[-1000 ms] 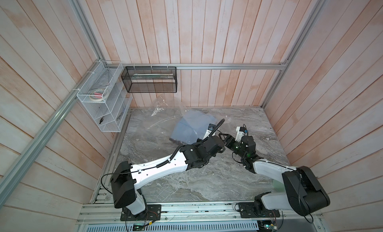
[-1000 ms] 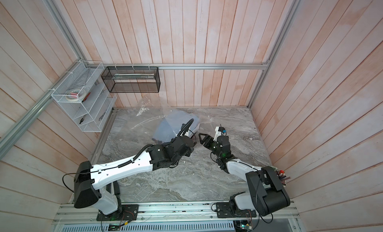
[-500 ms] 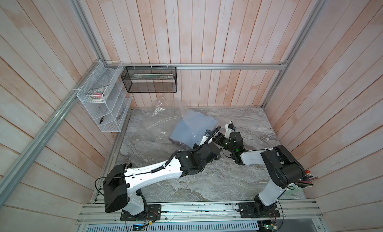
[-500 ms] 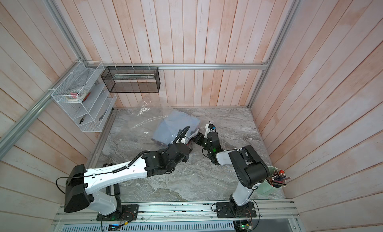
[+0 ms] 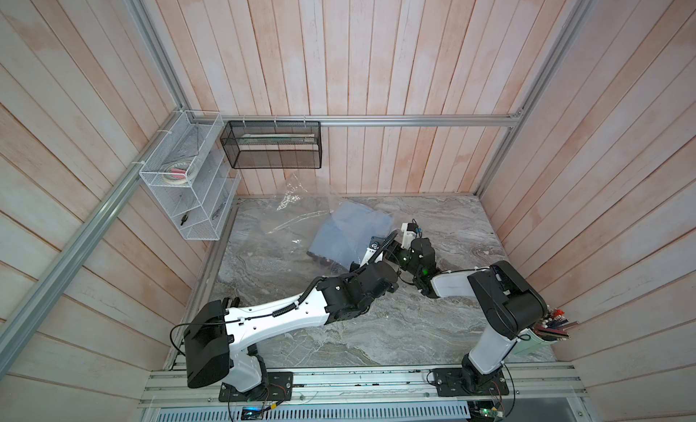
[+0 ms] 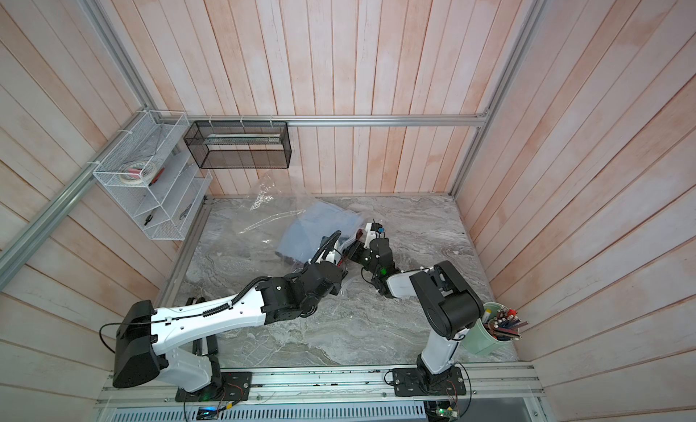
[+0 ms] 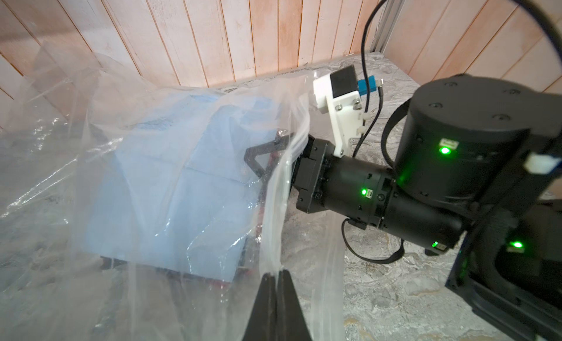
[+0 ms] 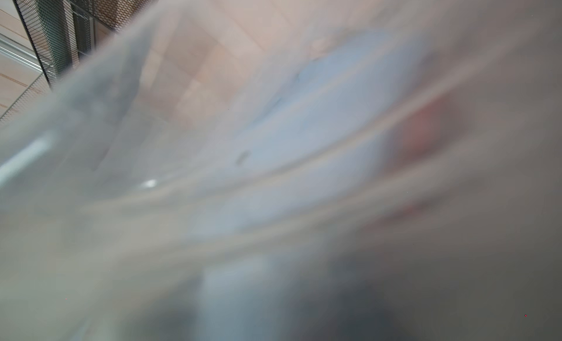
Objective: Take the shirt out of the vacuum bag
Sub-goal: Take out the shirt from the vacuum bag.
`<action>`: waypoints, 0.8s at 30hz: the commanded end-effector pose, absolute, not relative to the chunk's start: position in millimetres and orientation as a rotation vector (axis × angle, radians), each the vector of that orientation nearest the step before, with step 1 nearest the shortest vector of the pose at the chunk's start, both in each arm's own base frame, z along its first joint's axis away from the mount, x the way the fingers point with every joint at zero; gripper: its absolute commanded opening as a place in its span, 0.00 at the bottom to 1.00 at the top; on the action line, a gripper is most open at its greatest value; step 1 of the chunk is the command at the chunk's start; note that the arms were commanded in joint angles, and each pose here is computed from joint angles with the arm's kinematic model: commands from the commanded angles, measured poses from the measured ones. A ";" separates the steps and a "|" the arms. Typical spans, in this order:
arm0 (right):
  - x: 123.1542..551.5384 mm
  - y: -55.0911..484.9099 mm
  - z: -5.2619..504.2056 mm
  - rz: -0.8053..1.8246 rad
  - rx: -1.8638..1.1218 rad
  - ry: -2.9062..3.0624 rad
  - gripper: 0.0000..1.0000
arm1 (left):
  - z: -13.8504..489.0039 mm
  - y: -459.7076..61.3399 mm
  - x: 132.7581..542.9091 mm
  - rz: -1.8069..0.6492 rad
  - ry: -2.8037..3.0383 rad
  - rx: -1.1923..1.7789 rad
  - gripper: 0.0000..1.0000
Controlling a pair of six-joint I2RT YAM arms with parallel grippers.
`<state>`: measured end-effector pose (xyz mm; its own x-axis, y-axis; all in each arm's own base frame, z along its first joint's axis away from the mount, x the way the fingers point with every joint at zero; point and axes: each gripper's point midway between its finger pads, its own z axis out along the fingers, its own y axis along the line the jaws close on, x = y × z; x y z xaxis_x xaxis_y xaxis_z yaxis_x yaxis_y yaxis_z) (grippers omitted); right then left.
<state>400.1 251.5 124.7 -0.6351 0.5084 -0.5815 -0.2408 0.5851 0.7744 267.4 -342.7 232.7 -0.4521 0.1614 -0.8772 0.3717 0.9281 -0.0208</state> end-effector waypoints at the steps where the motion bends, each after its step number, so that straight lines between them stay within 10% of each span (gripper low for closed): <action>1: 393.2 262.4 133.2 1.168 0.177 1.951 0.68 | 239.0 -341.7 268.2 -0.265 2.014 0.348 0.00; 24: 382.0 307.8 143.7 1.257 0.058 1.978 0.68 | 230.5 -323.6 261.2 -0.290 2.026 0.291 0.00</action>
